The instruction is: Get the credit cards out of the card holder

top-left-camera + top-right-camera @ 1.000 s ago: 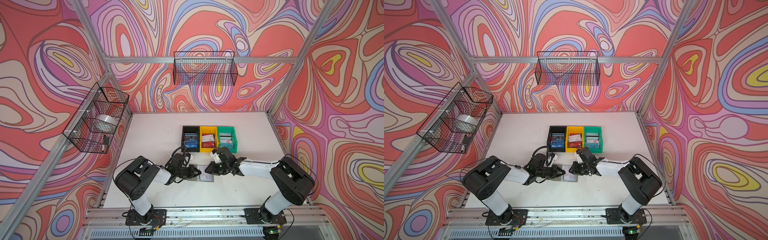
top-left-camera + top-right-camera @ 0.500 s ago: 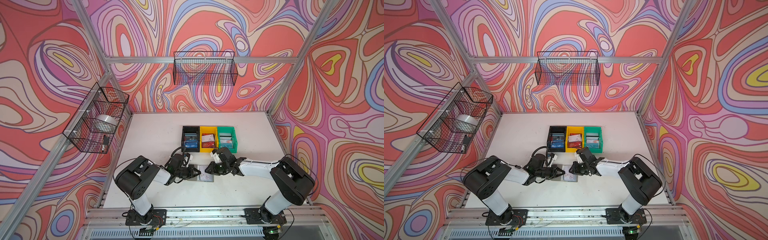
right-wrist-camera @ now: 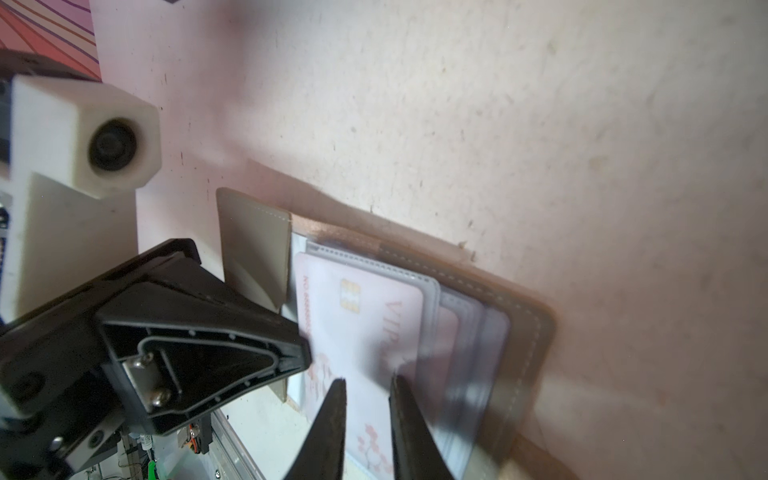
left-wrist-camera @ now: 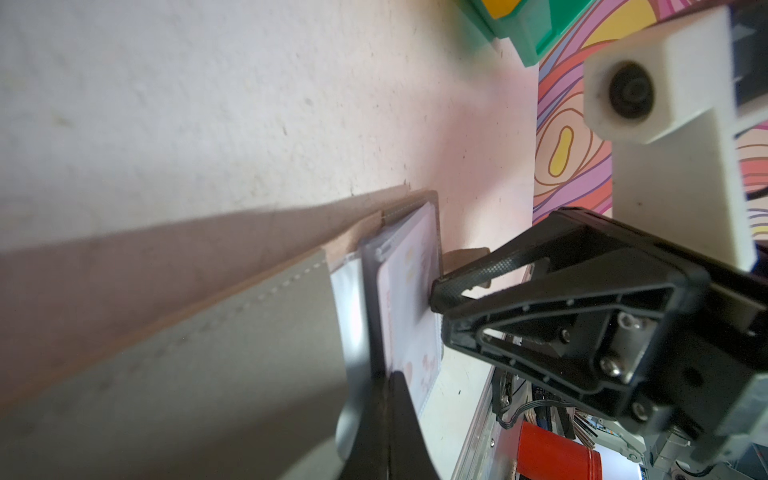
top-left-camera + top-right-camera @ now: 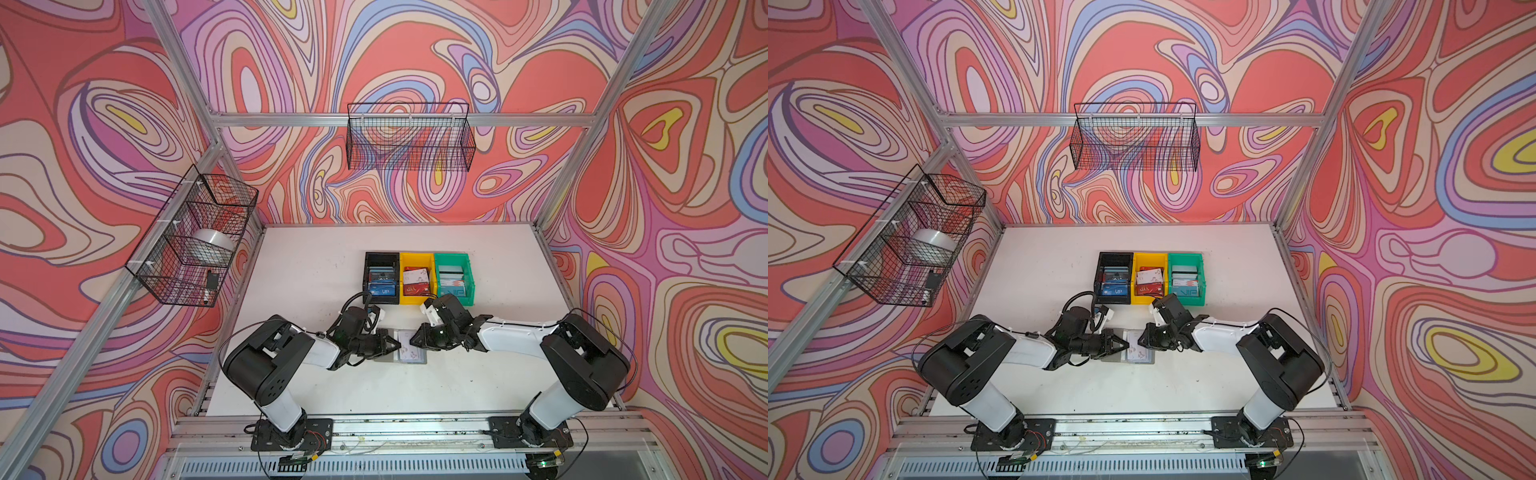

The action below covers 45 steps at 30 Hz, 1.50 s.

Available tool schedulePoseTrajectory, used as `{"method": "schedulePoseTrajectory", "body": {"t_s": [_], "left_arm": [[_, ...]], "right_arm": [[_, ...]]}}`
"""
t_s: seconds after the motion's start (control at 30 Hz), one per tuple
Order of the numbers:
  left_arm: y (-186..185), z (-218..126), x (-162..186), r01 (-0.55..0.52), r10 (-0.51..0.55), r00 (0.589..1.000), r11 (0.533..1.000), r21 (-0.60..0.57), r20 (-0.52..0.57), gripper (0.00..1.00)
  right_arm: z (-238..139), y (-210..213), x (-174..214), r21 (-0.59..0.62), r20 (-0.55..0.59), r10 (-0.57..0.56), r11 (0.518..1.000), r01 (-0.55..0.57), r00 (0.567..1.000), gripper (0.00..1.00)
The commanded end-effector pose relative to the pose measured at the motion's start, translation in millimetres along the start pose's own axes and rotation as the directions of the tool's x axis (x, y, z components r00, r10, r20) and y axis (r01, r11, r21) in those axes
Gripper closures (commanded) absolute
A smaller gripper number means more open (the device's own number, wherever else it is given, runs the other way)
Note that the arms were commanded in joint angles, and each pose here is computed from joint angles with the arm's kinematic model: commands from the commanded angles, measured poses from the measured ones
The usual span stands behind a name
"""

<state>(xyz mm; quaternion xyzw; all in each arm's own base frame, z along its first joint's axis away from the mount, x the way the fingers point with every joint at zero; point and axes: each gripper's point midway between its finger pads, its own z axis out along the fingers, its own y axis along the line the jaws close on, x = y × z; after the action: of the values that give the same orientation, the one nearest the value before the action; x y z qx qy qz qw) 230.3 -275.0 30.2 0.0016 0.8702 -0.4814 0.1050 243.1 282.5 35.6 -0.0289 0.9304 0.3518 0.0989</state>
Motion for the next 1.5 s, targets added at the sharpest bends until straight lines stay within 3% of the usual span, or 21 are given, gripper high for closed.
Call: {"method": "schedulePoseTrajectory", "body": {"t_s": [0.0,0.6,0.9,1.23,1.47], "left_arm": [[-0.5,-4.3,-6.2,-0.009,0.010,1.000,1.000,-0.015,0.016,1.00],[-14.0,-4.7,-14.3,0.023,-0.028,0.999,0.993,0.118,0.040,1.00],[-6.5,-7.4,-9.5,0.026,-0.029,0.999,0.995,0.095,0.034,1.00],[-5.0,-14.9,-9.4,0.014,-0.017,0.999,0.998,0.067,0.036,0.95],[-1.8,-10.0,-10.2,0.037,-0.040,0.999,0.996,0.084,0.036,0.87]], "right_arm": [[1.2,-13.9,5.9,0.051,-0.012,0.017,0.999,-0.016,1.000,0.77],[3.6,-17.7,7.8,0.059,-0.021,0.022,0.998,-0.021,1.000,0.77],[3.8,-18.4,8.5,0.059,-0.021,0.025,0.998,-0.023,0.999,0.77],[3.5,-19.6,9.3,0.062,-0.020,0.028,0.998,-0.026,0.999,0.77],[3.8,-19.7,9.3,0.060,-0.019,0.028,0.998,-0.027,0.999,0.77]]}}
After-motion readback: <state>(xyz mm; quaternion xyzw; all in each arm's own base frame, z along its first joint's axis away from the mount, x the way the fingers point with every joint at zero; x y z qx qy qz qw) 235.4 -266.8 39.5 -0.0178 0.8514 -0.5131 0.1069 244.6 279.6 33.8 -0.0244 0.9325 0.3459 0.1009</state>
